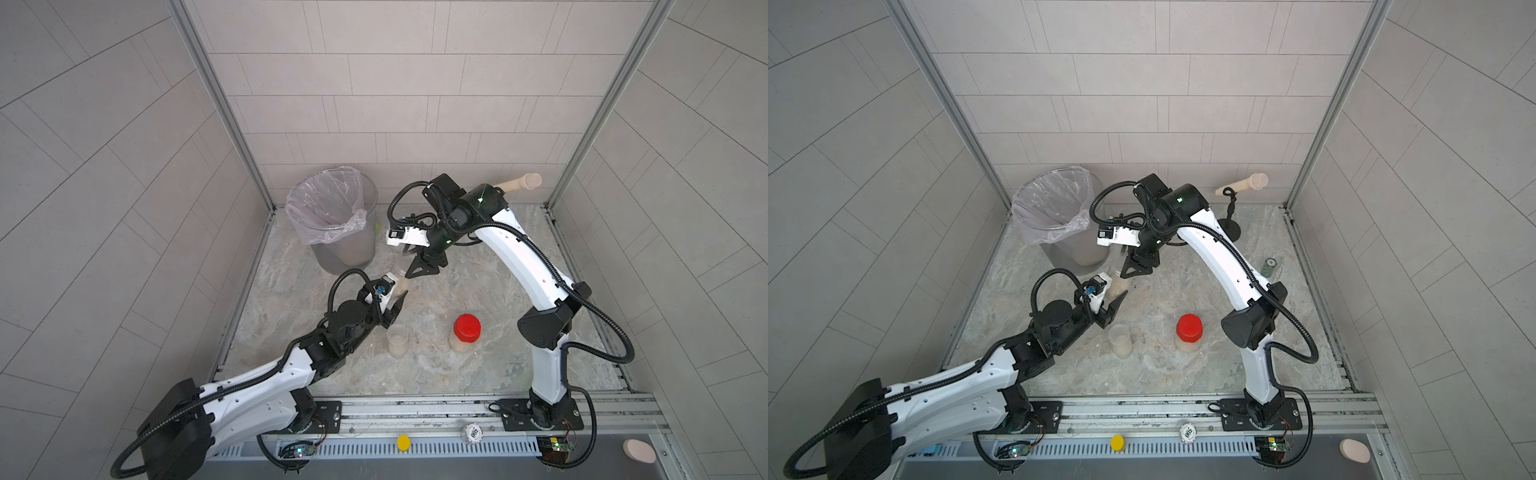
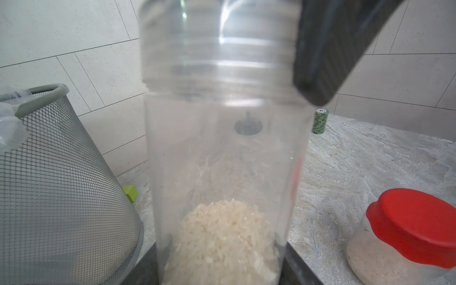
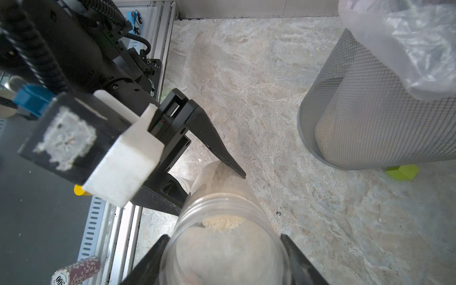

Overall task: Empty moldy rice from jars
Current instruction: Unscrew the lid from the jar.

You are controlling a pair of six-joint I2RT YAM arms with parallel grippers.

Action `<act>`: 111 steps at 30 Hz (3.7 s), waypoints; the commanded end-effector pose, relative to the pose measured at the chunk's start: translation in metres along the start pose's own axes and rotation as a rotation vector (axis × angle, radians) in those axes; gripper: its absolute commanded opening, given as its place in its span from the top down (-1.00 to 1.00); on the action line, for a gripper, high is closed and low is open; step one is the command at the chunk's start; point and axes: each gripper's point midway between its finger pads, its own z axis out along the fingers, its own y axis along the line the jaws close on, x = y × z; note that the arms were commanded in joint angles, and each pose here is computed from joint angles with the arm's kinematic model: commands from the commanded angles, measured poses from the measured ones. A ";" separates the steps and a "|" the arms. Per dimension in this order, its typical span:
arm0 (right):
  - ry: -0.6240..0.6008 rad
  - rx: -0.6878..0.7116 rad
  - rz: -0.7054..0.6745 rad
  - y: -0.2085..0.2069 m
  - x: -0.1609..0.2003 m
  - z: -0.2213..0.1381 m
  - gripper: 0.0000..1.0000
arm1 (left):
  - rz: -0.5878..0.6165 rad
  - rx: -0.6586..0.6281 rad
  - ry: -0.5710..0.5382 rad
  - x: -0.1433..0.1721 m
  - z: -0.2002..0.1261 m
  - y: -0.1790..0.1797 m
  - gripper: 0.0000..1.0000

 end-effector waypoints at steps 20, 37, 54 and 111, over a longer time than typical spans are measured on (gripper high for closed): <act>-0.038 -0.007 0.003 0.009 0.005 -0.016 -0.76 | 0.000 -0.087 0.041 0.008 -0.004 0.018 1.00; -0.303 0.074 0.684 -0.019 -0.024 -0.031 -0.78 | 0.013 -0.099 0.031 0.006 -0.002 0.020 1.00; -0.226 0.267 1.173 -0.029 0.003 -0.006 -0.69 | 0.031 -0.102 0.035 0.007 0.006 0.019 1.00; -0.122 0.214 1.116 -0.013 0.005 0.029 -0.62 | 0.033 -0.118 0.038 0.010 0.001 0.022 1.00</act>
